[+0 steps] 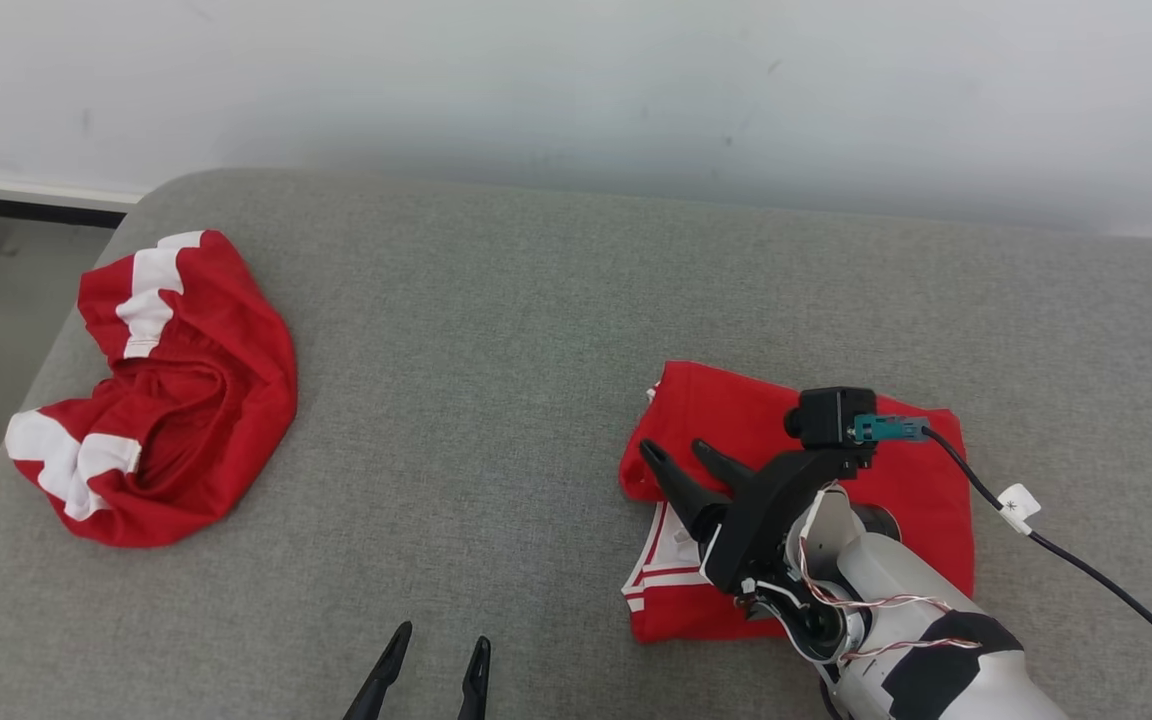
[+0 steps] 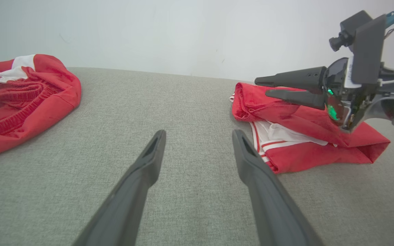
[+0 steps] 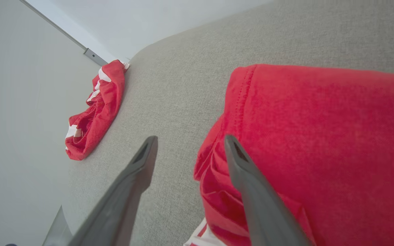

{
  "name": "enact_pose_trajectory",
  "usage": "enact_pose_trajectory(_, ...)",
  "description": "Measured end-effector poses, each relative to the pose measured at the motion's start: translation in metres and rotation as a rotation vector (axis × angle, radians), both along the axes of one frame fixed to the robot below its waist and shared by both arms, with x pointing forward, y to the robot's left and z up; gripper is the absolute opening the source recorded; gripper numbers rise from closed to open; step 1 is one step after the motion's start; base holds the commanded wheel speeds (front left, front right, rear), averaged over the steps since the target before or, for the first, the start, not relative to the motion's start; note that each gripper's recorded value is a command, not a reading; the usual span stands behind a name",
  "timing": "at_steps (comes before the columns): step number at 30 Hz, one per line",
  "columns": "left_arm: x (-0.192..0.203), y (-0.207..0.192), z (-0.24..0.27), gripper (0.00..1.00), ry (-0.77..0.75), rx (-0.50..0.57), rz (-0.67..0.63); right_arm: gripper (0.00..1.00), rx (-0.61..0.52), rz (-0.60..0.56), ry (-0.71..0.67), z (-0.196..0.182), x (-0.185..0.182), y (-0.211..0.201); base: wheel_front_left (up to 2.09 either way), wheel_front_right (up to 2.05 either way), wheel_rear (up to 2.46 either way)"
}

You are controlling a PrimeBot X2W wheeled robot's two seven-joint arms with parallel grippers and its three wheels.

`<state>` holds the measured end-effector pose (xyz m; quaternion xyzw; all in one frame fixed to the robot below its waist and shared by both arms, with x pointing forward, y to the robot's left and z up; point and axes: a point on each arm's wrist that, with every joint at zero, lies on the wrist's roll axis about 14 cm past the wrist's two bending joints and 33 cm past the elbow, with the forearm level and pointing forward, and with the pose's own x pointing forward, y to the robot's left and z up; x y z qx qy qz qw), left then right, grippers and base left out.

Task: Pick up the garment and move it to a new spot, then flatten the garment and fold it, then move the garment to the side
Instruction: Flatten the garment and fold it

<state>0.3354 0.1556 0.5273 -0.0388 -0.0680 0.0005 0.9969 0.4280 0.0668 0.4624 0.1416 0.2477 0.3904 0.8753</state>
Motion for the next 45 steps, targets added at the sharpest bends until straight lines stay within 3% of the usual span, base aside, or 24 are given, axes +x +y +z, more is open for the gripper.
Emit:
enact_pose_trajectory(7,0.001,-0.006,0.002,1.0,-0.009,-0.003,-0.021,1.0,0.057,-0.021,-0.063,0.026,0.003,-0.009,0.0,0.0,0.0)
enact_pose_trajectory(14,0.003,-0.012,0.005,1.0,-0.02,-0.005,-0.044,1.0,0.024,-0.135,-0.204,0.049,0.022,-0.066,0.0,0.0,0.0)
enact_pose_trajectory(20,0.008,-0.025,0.009,1.0,-0.035,-0.008,-0.092,1.0,-0.021,-0.253,-0.267,0.047,0.02,-0.119,0.0,0.0,0.0)
enact_pose_trajectory(35,0.015,-0.058,0.021,1.0,-0.074,-0.017,-0.204,1.0,-0.111,-0.459,-0.428,0.04,-0.023,-0.212,0.0,0.0,0.0)
enact_pose_trajectory(45,0.012,-0.05,0.026,1.0,-0.091,-0.016,-0.173,1.0,-0.134,-0.484,-0.462,0.033,-0.048,-0.223,0.0,0.0,0.0)
